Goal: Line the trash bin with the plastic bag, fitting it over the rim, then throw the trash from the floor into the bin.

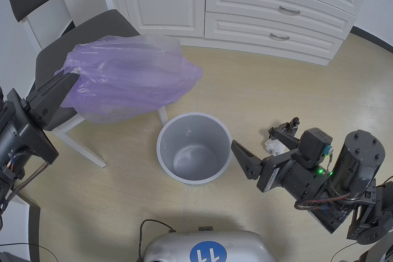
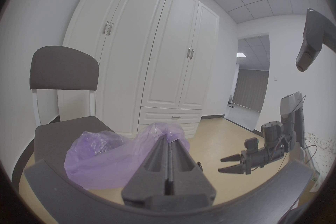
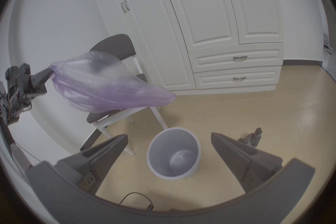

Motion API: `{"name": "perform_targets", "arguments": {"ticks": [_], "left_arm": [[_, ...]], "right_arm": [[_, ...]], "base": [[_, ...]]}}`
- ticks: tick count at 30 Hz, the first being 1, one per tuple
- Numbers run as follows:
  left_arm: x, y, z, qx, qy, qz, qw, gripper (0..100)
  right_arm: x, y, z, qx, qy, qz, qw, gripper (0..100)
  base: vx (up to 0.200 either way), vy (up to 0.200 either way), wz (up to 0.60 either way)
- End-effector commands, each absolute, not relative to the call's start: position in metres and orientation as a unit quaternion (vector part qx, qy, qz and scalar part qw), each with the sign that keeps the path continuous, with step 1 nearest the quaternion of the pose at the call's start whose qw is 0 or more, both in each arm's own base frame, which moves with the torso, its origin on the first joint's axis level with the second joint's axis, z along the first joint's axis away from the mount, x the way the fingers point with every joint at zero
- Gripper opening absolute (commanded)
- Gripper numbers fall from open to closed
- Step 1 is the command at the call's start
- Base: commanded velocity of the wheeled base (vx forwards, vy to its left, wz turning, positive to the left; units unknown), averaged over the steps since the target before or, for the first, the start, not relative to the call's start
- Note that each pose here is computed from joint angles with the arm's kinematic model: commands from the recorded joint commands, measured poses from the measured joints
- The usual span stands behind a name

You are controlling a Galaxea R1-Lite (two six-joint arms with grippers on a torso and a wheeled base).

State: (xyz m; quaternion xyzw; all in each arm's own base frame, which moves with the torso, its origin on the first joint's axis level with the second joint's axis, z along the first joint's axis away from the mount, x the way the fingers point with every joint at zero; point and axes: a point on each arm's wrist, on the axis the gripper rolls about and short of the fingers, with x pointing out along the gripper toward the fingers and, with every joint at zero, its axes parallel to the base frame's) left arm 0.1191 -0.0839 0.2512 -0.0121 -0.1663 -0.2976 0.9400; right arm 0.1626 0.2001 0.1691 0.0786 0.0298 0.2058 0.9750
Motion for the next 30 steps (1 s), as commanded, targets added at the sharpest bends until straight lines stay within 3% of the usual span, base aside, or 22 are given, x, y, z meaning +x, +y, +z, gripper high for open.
{"name": "perform_targets", "arguments": {"ticks": [1, 11, 19, 30], "left_arm": [[0.115, -0.082, 0.255, -0.016, -0.177, -0.298, 0.938, 0], [0.108, -0.085, 0.261, -0.03, -0.187, -0.295, 0.936, 0], [0.103, -0.088, 0.263, -0.037, -0.191, -0.306, 0.932, 0], [0.092, -0.089, 0.266, -0.05, -0.2, -0.337, 0.919, 0]], "right_arm": [[0.166, 0.209, 0.152, 0.066, 0.057, 0.21, 0.974, 100], [0.162, 0.232, 0.115, 0.063, 0.115, 0.236, 0.963, 100], [0.169, 0.233, 0.117, 0.076, 0.111, 0.238, 0.962, 100], [0.202, 0.224, 0.141, 0.127, 0.067, 0.192, 0.971, 100]], "base": [[0.0, 0.0, 0.0], [0.0, 0.0, 0.0], [0.0, 0.0, 0.0], [0.0, 0.0, 0.0]]}}
